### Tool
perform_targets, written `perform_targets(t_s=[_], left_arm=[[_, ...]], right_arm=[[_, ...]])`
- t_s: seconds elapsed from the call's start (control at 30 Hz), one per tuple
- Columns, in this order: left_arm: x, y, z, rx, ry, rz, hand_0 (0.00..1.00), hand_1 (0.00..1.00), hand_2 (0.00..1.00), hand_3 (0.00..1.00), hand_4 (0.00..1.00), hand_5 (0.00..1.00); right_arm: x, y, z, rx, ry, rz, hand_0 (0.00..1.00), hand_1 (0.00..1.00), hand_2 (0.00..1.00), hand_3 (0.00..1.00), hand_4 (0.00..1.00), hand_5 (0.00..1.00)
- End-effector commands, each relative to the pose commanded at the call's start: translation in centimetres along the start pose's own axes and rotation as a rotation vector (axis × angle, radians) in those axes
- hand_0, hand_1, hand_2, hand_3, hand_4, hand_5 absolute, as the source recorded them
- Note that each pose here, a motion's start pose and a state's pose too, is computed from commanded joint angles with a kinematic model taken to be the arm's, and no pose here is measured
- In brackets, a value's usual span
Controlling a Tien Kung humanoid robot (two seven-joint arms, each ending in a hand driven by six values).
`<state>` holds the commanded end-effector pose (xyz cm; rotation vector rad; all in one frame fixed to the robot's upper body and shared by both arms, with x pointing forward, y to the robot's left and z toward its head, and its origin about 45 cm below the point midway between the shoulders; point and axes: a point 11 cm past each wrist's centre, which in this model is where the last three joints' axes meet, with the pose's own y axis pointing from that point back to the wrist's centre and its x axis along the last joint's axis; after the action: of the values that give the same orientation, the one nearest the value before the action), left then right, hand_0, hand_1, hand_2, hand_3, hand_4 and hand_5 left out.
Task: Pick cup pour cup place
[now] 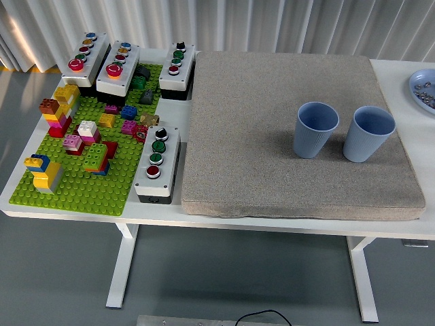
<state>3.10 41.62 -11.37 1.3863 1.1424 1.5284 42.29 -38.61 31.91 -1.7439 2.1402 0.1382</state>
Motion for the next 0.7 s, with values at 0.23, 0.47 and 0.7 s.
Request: perform_targets(t_s=[0.23, 0.47, 0.7], left_arm=[[0.1, 0.0, -0.1, 0.0, -0.002, 0.002, 0.73, 0.775, 0.821, 0.682, 0.507, 0.96], [0.3, -0.1, -0.4, 0.004, -0.007, 0.006, 0.731, 0.775, 0.82, 0.683, 0.506, 0.96], [0.2, 0.0, -0.2, 0.002, -0.006, 0.006, 0.731, 0.776, 0.821, 0.684, 0.506, 0.96]], right_arm=[[-0.6, 0.1, 0.8, -0.027, 0.003, -0.026, 0.865, 0.805, 0.833, 0.808, 0.689, 0.814], [-1.0, 0.2, 1.2, -0.034, 0.011, -0.038, 0.862, 0.806, 0.832, 0.805, 0.698, 0.826], [-1.1, 0.0, 0.9, -0.029, 0.011, -0.039, 0.864, 0.806, 0.833, 0.805, 0.71, 0.859]])
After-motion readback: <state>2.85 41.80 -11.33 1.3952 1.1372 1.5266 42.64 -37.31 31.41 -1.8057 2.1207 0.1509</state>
